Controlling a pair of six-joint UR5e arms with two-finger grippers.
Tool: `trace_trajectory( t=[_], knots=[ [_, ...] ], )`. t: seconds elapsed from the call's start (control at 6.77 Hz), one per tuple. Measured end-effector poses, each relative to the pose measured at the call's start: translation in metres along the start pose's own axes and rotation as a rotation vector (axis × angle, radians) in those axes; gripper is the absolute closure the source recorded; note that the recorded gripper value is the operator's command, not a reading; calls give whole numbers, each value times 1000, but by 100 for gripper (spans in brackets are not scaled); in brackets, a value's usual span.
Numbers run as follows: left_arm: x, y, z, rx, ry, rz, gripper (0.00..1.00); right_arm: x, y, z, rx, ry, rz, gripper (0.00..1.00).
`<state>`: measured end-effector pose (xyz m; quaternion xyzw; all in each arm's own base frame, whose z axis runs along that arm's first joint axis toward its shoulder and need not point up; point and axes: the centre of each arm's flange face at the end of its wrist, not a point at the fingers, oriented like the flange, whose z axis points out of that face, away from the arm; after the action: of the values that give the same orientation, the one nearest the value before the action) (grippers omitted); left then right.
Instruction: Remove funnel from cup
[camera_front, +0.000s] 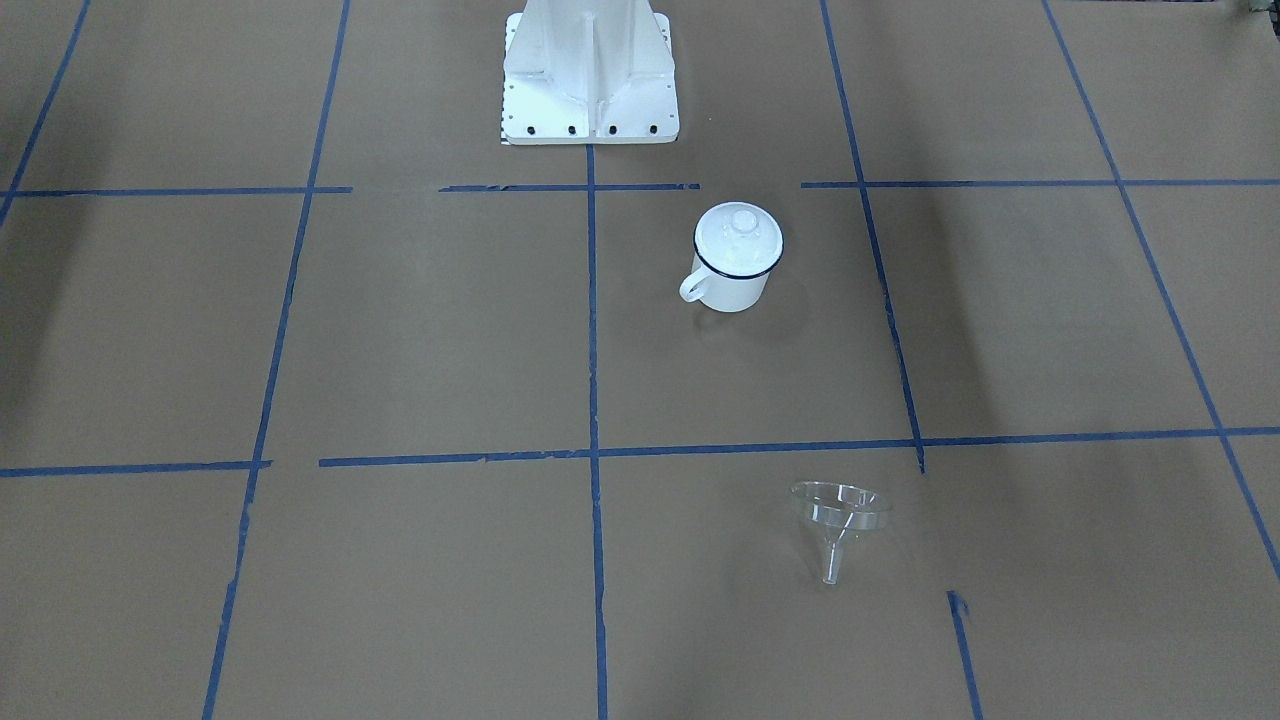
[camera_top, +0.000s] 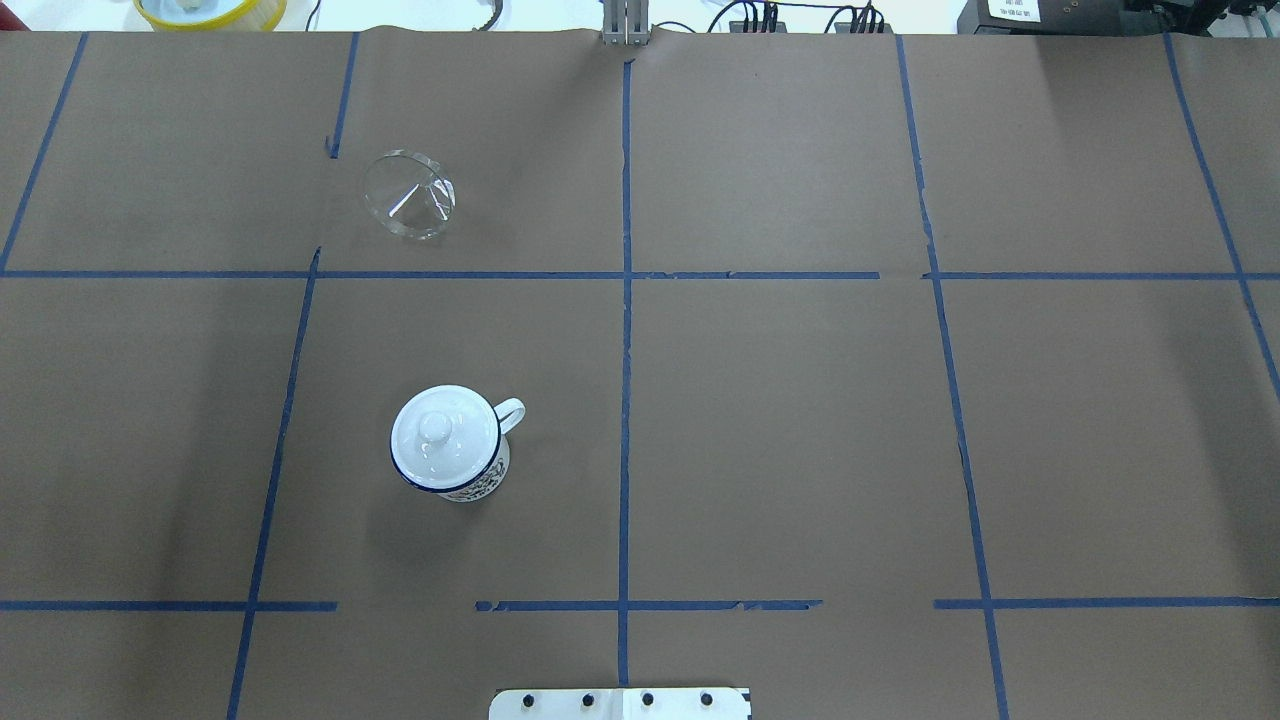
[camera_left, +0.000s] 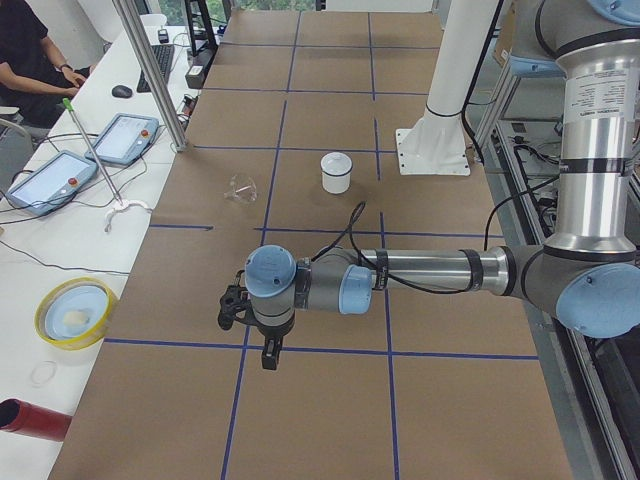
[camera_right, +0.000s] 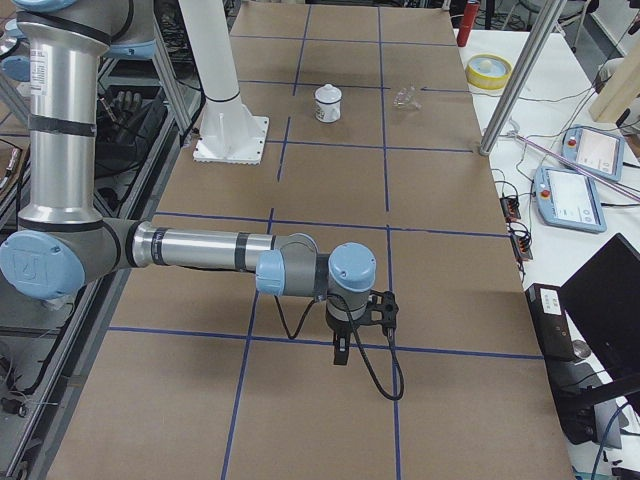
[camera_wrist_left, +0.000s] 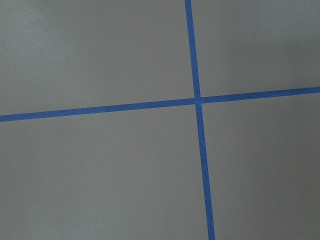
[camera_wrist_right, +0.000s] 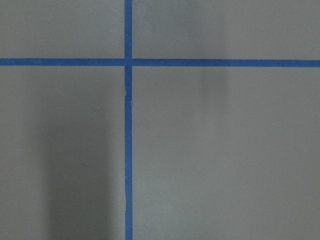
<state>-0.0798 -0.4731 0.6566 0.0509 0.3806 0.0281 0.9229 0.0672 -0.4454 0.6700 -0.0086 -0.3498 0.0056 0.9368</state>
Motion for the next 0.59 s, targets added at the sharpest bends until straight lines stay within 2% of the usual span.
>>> trace_trajectory(
  t=[0.59],
  knots=[
    [-1, -2, 0, -46, 2, -45, 0, 0, 0, 0, 0, 0, 0, 0]
  ],
)
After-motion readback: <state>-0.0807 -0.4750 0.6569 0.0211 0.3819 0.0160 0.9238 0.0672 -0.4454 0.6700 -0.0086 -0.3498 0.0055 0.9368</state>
